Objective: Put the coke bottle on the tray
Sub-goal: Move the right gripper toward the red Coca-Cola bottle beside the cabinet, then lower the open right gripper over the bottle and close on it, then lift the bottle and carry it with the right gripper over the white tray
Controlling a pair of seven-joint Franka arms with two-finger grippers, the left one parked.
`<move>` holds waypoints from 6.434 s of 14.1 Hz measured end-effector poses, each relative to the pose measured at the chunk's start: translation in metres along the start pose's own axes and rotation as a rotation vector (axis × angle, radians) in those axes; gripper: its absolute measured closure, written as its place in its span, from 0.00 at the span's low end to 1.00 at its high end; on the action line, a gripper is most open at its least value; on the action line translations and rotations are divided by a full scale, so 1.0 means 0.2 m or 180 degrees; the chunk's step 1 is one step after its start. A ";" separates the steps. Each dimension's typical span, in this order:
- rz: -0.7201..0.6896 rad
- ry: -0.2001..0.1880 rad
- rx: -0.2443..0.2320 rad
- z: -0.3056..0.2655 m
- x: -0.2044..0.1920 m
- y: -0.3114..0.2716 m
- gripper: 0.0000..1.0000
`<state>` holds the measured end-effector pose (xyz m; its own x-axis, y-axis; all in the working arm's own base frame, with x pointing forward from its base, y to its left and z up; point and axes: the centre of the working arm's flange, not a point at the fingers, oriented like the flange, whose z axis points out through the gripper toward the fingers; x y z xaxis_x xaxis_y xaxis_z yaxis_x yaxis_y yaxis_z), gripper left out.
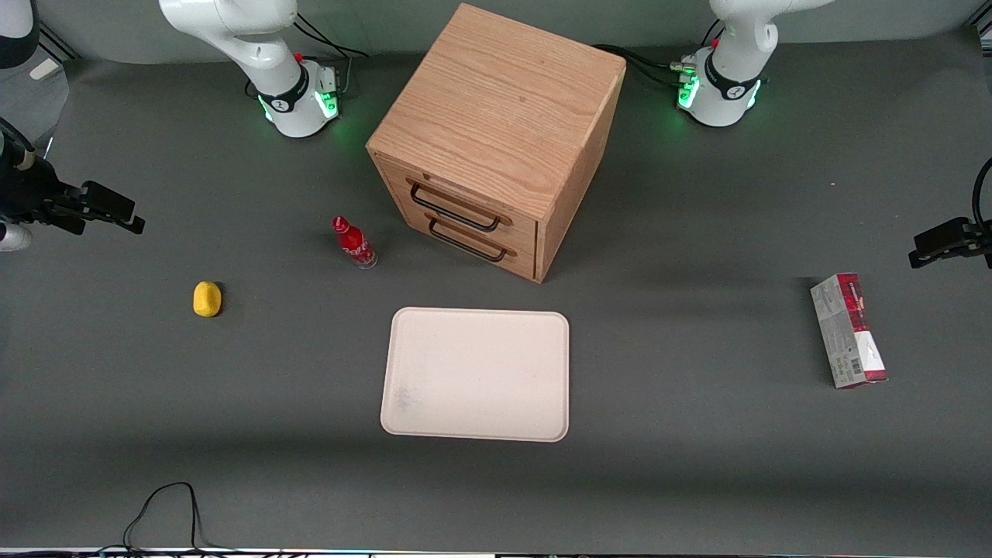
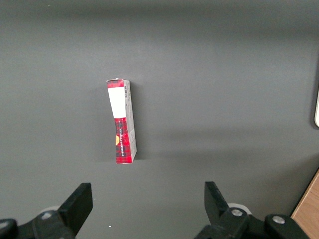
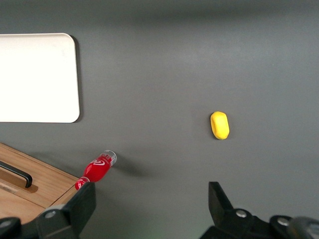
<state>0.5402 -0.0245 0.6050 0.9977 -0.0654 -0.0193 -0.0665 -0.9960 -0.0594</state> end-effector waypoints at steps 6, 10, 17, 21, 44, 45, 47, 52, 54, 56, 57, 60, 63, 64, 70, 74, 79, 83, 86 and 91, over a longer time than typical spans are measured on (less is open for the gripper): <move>-0.0088 -0.0129 0.0002 0.06 -0.01 -0.09 0.00; -0.0231 -0.0317 -0.0004 0.25 -0.07 -0.47 0.00; -0.0426 -0.0188 -0.0141 0.88 -0.42 -0.85 0.00; -0.0341 -0.0024 -0.0157 1.15 -0.54 -0.89 0.00; -0.0330 0.0052 -0.0045 1.54 -0.68 -0.94 0.67; -0.0328 0.0052 -0.0045 1.54 -0.68 -0.94 0.67; -0.0327 0.0052 -0.0045 1.54 -0.68 -0.94 0.67; -0.0316 -0.0014 -0.0055 1.42 -0.60 -0.97 0.67; -0.0284 -0.0007 -0.0059 1.21 -0.47 -0.98 0.67; -0.0231 0.0030 -0.0051 0.97 -0.34 -0.97 0.67; -0.0212 0.0051 -0.0045 0.86 -0.28 -0.97 0.67; -0.0195 0.0124 -0.0017 0.59 -0.06 -0.97 0.67; -0.0197 0.0134 0.0018 0.40 0.14 -0.99 0.67; -0.0199 0.0146 0.0049 0.36 0.20 -1.00 0.67; -0.0104 0.0121 0.0036 0.60 0.53 -1.23 0.67; -0.0088 0.0126 0.0033 0.91 0.66 -1.44 0.67; -0.0212 0.0203 -0.0037 1.33 0.74 -1.57 0.67; -0.0249 0.0290 -0.0053 1.51 0.78 -1.56 0.67; -0.0256 0.0328 -0.0040 1.52 0.79 -1.56 0.67; -0.0302 0.0386 -0.0053 1.54 0.77 -1.58 0.20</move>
<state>0.7109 0.2989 0.3129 0.9941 0.0233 0.1062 0.0275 -0.9989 -0.0387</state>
